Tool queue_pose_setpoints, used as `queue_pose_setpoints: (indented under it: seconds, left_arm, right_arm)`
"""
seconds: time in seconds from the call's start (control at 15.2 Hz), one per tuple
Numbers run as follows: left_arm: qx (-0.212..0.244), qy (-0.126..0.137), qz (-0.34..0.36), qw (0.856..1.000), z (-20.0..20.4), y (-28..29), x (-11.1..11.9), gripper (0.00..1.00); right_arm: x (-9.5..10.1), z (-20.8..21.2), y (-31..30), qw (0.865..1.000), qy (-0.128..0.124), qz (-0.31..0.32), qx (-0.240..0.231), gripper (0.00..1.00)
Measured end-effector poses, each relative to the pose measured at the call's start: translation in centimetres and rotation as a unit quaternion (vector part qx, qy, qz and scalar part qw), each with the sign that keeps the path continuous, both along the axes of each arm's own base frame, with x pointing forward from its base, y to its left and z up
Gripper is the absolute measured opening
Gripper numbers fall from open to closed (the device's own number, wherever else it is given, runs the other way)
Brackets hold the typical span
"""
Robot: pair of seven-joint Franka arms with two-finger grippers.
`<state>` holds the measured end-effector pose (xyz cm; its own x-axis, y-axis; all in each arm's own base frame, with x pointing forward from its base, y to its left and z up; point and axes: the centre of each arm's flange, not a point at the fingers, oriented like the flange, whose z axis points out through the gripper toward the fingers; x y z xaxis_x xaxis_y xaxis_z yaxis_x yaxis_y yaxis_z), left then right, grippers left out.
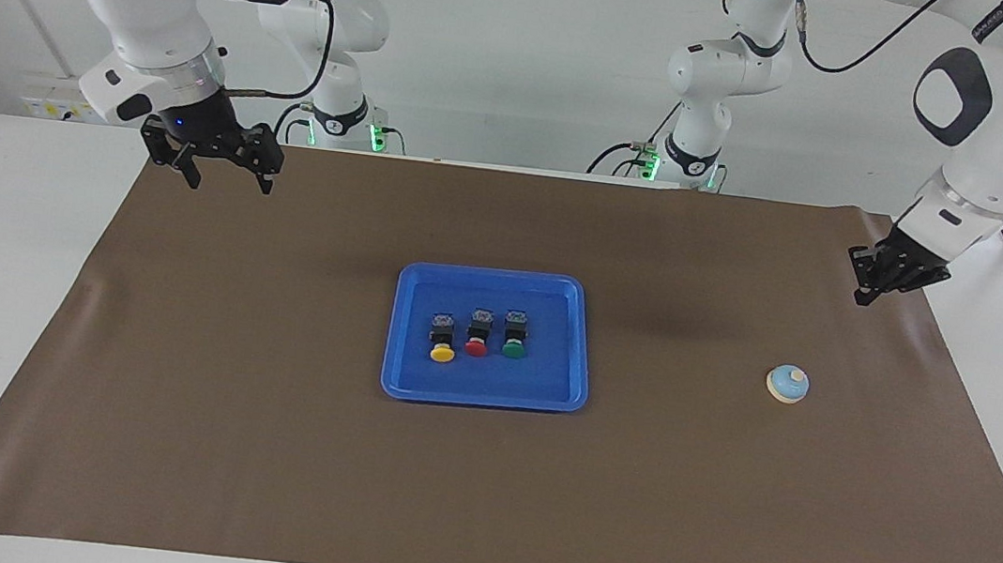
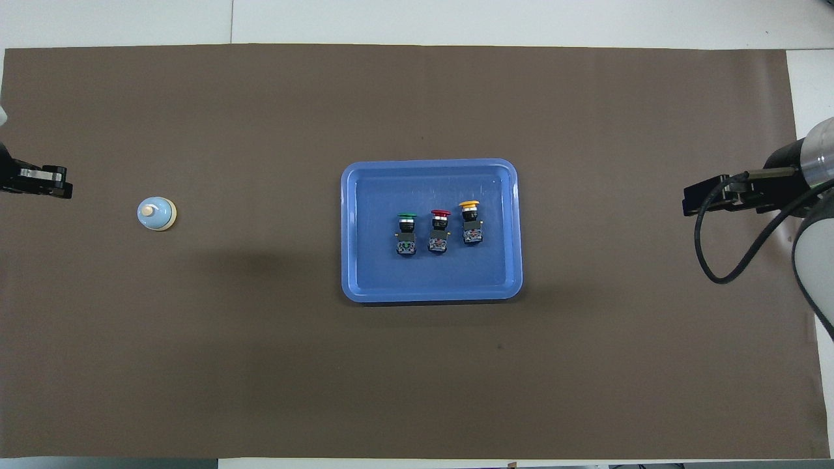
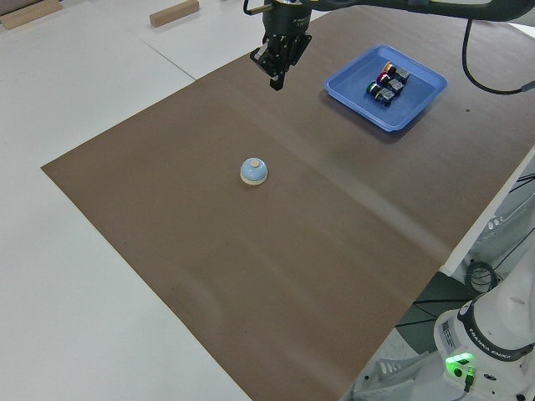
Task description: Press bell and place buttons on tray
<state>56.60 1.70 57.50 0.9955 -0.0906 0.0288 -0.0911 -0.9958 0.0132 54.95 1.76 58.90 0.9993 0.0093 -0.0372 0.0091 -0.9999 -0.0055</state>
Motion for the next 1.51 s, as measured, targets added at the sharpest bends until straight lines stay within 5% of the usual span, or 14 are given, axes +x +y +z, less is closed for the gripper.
queue_pose_setpoints:
  seconds: [0.26, 0.85, 1.51]
  left_arm:
    - [0.001, 0.002, 0.01, 1.0, 1.9, -2.4, -1.5, 0.04]
    - [0.001, 0.007, 0.013, 1.0, 1.5, -2.3, -1.6, 0.97]
    - [0.001, 0.012, 0.012, 1.0, 1.5, -2.5, -1.7, 1.0]
  right_arm:
    - [0.0, 0.0, 0.0, 1.0, 0.0, 0.0, 0.0, 1.0]
    - [0.0, 0.0, 0.0, 1.0, 0.0, 0.0, 0.0, 1.0]
    - [0.0, 0.0, 0.0, 1.0, 0.0, 0.0, 0.0, 1.0]
